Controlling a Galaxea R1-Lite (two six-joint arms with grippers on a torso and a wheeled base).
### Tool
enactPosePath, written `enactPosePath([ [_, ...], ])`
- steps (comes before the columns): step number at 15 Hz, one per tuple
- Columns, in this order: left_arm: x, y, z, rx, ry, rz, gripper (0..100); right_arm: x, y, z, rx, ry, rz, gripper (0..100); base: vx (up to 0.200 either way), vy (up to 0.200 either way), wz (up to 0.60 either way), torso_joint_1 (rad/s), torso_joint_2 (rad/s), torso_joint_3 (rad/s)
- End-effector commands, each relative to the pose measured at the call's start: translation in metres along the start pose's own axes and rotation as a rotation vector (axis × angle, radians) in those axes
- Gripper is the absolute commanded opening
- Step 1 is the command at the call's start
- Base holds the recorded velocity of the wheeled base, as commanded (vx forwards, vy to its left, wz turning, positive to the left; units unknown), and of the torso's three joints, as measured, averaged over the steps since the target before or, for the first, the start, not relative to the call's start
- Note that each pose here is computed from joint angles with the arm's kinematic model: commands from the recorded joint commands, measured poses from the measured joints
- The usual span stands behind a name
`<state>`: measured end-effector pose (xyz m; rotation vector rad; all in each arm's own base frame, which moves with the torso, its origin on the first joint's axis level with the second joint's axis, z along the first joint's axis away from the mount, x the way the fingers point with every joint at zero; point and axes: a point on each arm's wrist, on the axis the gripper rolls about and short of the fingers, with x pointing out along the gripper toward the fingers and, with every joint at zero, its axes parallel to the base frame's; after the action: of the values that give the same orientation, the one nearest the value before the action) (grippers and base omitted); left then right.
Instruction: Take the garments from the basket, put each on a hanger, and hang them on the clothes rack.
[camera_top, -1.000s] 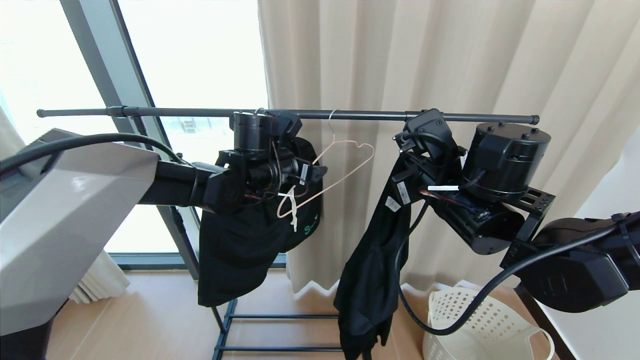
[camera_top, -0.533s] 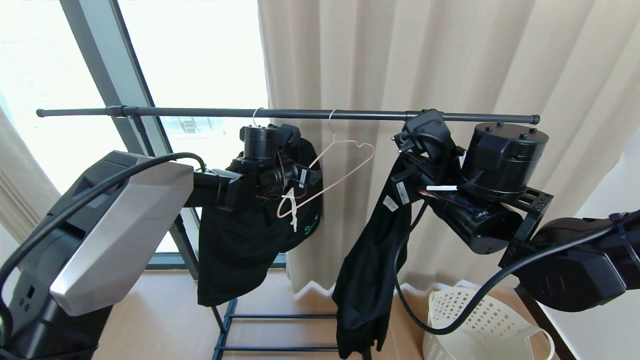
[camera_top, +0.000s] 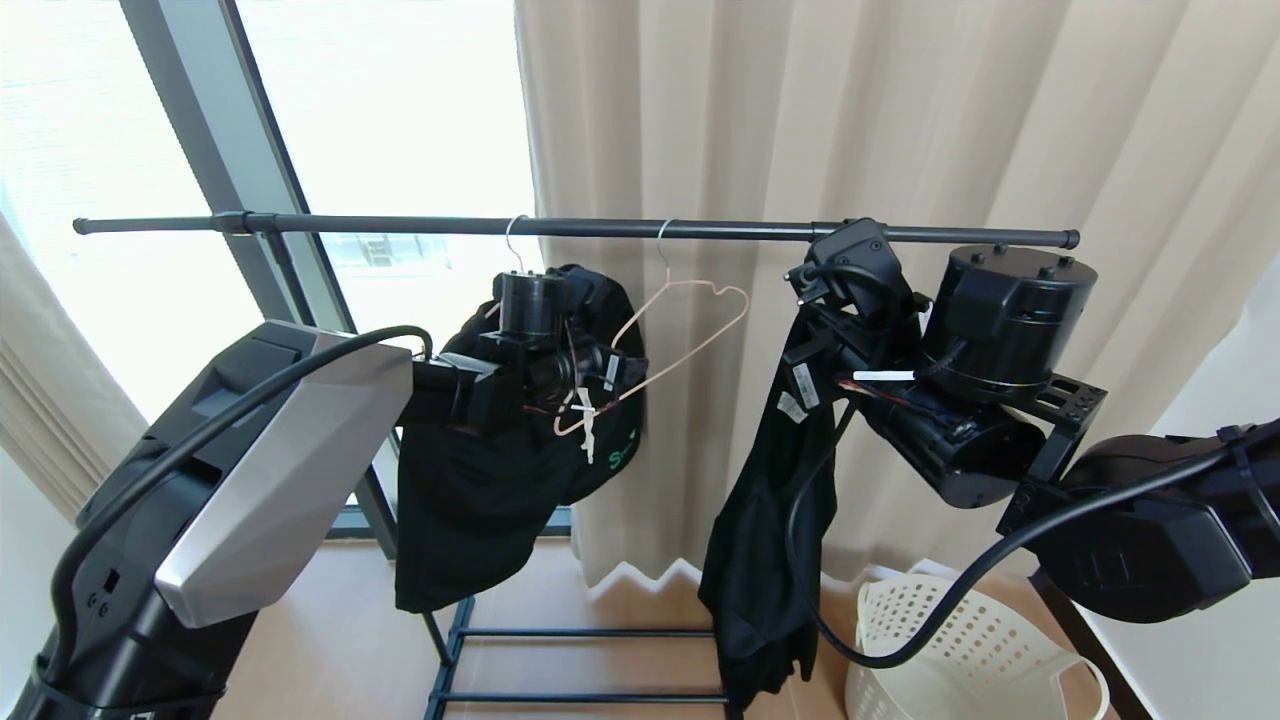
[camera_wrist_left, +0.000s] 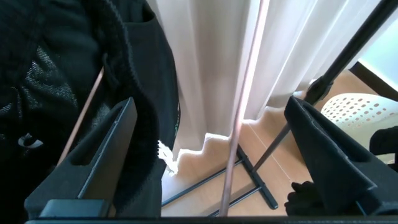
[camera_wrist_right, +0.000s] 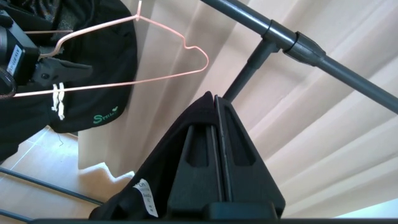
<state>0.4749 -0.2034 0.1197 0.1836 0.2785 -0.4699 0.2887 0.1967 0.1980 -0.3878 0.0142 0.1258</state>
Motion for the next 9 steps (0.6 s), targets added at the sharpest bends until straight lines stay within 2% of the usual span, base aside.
enactPosePath([
  [1, 0.001, -0.0014, -0.0013, 0.0, 0.004, -0.002, 100, 0.0, 0.0004, -0.0001, -0.001, 0.001, 0.001, 0, 0.0, 0.0, 0.0, 0.0, 0.0, 0.0],
  [2, 0.0012, -0.0023, -0.0024, -0.001, 0.007, -0.003, 0, 0.0, 0.0004, -0.0001, -0.001, 0.001, 0.001, 0, 0.0, 0.0, 0.0, 0.0, 0.0, 0.0],
  [9, -0.0021, -0.0025, 0.003, -0.007, -0.006, -0.003, 0, 0.0001, 0.0003, 0.0004, 0.001, -0.002, 0.0, 0, 0.0, 0.0, 0.0, 0.0, 0.0, 0.0],
])
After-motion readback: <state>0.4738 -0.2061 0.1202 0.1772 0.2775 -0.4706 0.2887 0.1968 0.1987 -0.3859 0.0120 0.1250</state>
